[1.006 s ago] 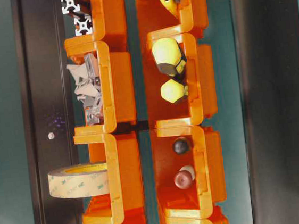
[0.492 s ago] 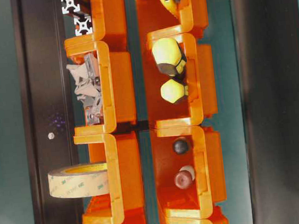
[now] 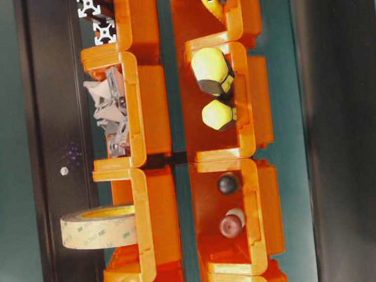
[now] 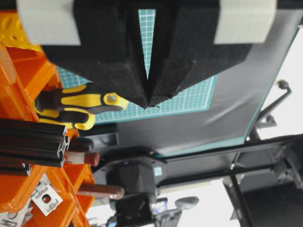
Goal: Pick vinyl tape from container rack with left arm.
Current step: 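Reach the left gripper into the top-left bin and grasp the red tape roll, then lift the red tape roll out and carry it over the mat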
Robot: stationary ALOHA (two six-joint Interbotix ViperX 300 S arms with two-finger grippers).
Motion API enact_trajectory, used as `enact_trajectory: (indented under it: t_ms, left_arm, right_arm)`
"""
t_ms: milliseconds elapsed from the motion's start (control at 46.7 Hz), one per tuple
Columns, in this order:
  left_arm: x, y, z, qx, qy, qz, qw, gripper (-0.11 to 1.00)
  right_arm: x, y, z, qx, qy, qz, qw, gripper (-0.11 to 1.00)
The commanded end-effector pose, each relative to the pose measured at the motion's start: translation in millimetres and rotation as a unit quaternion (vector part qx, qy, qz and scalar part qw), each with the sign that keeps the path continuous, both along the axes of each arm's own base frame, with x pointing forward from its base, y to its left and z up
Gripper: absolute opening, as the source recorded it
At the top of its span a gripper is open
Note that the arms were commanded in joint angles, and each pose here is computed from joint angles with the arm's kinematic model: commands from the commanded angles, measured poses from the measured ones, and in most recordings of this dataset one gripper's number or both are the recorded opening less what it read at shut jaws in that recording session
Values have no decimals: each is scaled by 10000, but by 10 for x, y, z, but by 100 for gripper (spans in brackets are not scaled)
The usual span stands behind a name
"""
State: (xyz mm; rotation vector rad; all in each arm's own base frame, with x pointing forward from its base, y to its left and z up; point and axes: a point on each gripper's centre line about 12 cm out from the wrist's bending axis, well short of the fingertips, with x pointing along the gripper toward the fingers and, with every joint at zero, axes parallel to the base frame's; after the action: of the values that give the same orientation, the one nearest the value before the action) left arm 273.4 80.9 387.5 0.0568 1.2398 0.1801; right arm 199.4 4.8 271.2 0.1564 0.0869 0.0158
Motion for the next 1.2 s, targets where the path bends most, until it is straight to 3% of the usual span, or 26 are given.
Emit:
enact_trajectory:
  t_ms: [0,278,385,449,621,664,835,1027,1177]
  left_arm:
    - [-26,19,49,40,-101,47,9999,83]
    - [-42,38,7,24,-42,85,10000,82]
    - [-46,36,11,36,-44,56,10000,76]
    - [-44,37,22,52,-52,21,10000,67]
    - [-45,37,57,145,-61,-208,9997,24]
    - [-39,38,73,167,-75,-250,9995,18]
    - [-47,36,335,280,-364,-301,9985,18]
    - [-116,-32,876,376,-903,-269,9948,18]
    - [-61,-357,1220,358,-1515,-696,9854,18]
  right_arm:
    - [28,4,135,5,-184,7,9998,1]
    - [23,3,142,5,-199,7,9998,1]
    - [22,0,153,6,-222,-1,9998,1]
    - [22,0,151,5,-215,-1,9998,1]
    - [24,4,148,5,-207,7,9998,1]
    - [22,0,151,5,-215,-1,9998,1]
    - [22,0,151,5,-215,-1,9998,1]
    - [19,0,154,13,-222,-3,9998,1]
    - [10,0,166,6,-253,-1,9997,1]
